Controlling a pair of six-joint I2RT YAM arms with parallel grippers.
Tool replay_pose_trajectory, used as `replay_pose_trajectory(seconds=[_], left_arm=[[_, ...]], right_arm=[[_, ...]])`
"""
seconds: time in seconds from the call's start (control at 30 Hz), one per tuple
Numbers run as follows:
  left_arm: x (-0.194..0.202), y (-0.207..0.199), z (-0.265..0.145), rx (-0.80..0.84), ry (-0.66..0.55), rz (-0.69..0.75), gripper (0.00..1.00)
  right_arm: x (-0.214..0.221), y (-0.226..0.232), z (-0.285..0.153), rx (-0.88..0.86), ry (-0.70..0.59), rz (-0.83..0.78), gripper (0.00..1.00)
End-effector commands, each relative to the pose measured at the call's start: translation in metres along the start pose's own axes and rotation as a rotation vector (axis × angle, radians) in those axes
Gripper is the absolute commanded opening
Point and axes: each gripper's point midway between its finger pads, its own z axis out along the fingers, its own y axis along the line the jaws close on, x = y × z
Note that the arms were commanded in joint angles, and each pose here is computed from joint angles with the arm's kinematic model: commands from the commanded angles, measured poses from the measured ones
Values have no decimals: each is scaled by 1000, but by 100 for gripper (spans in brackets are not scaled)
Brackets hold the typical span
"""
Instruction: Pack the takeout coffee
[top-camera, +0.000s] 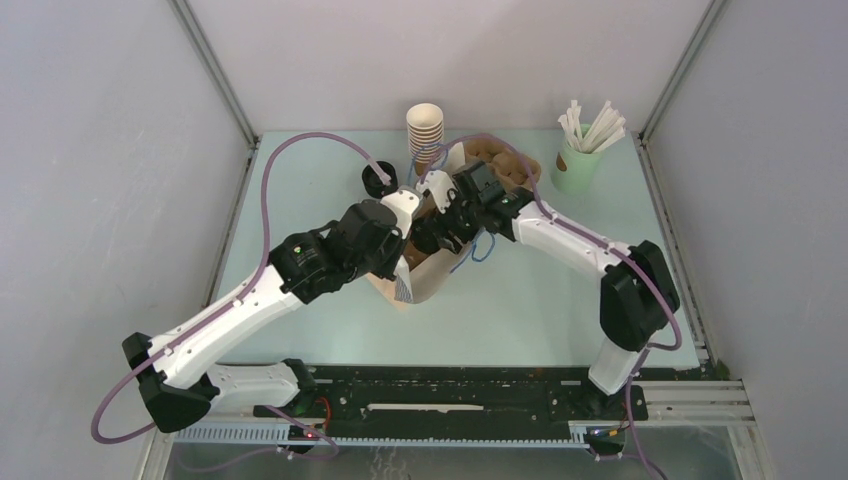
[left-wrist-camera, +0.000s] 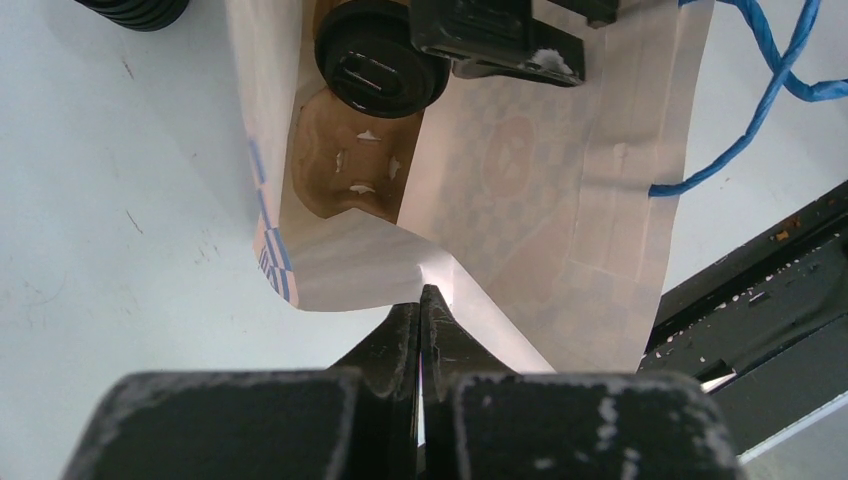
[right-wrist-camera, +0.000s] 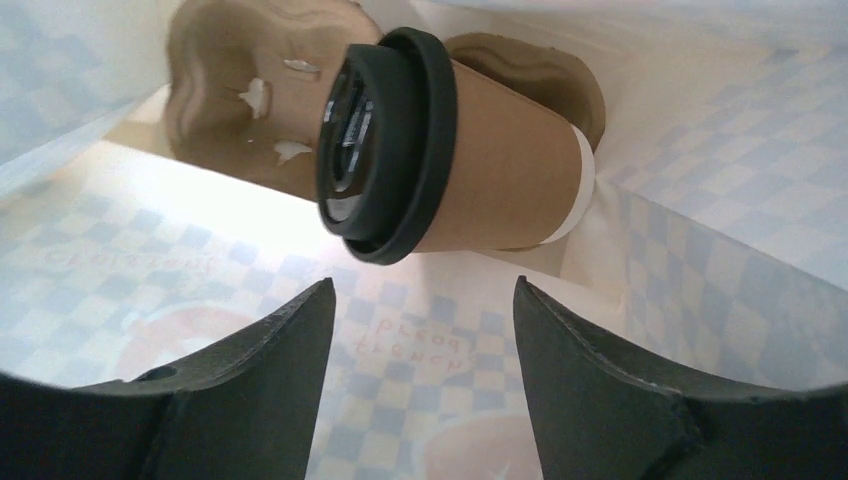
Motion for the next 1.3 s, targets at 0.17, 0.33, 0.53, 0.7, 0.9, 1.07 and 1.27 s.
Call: replay_pose_trajectory(seconds=[0.17,0.33,0.53,0.7,0.9,1.07,1.27], left_arm=[[-17,3,-12,6,-47,12,0],[-16,1,-13,15,-47,12,0],[-13,2,-18,21,-55,7,0],[-9,5,-22,20,-55,10,0],[-8,6,-23,21,-63,15,0],[-9,6,-22,22,-66,14,0],[-9,6,-22,24,-63,18,0]], right_arm=[[-54,42,-35,-43,-238,-191,84],[-64,65,-9,-110,-316,-513,86],[-64,57,16,-97,-319,-693,88],[-48,49,30,-68,-243,-740,89],[-42,51,37,-57,-209,-806,91],[-37,51,41,-71,-192,-835,91],[-38,53,45,-70,-194,-866,89]])
